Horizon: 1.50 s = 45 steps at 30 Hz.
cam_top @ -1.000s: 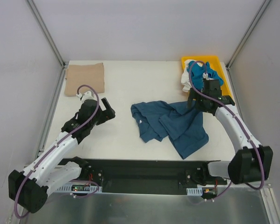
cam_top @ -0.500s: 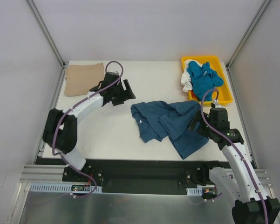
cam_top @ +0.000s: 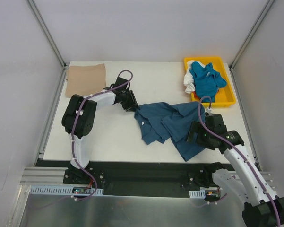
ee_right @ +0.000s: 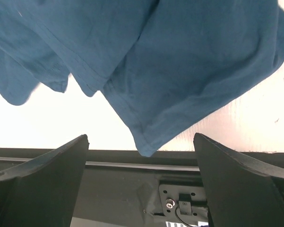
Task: Fold and stack the t-shirts
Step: Flatten out the tshirt
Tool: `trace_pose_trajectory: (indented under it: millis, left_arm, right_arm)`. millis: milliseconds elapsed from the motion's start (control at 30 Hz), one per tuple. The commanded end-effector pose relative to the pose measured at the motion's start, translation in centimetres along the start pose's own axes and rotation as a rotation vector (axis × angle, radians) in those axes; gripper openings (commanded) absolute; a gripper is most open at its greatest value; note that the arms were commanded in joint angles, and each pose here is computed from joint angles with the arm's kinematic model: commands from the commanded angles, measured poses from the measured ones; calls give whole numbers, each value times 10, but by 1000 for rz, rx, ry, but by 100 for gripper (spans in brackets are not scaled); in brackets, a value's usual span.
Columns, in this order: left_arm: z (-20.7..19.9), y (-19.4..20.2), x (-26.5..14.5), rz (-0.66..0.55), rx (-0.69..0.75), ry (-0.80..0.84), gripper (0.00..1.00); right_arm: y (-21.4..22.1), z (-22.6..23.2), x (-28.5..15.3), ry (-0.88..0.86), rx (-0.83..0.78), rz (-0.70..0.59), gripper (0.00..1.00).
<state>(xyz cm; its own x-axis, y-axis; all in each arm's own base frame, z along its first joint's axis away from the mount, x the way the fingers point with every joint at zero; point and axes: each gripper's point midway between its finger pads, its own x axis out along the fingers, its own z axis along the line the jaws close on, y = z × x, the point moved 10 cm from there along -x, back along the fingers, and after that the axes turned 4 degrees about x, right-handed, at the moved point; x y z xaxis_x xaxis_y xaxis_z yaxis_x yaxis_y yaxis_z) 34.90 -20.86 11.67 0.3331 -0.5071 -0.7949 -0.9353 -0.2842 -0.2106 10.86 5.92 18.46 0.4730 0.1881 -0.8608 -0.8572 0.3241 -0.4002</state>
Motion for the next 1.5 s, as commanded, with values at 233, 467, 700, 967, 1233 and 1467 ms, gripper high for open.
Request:
trace_pose_trajectory:
  millis: [233, 467, 700, 967, 1233, 1467]
  left_arm:
    - [-9, 3, -23, -78, 44, -11, 0]
    - [4, 25, -60, -164, 65, -59, 0]
    - [30, 57, -76, -170, 56, -111, 0]
    - [38, 69, -87, -185, 40, -126, 0]
    - [40, 66, -90, -209, 51, -158, 0]
    - [47, 65, -101, -246, 49, -200, 0]
  right_arm:
    - [19, 19, 11, 31, -104, 162, 99]
    - [23, 55, 44, 134, -292, 176, 88]
    - [-4, 113, 63, 58, -410, 86, 87]
    - [-9, 134, 96, 120, -498, 175, 76]
    - [-7, 106, 98, 316, -489, 107, 47]
    - [-8, 95, 100, 340, -452, 74, 15]
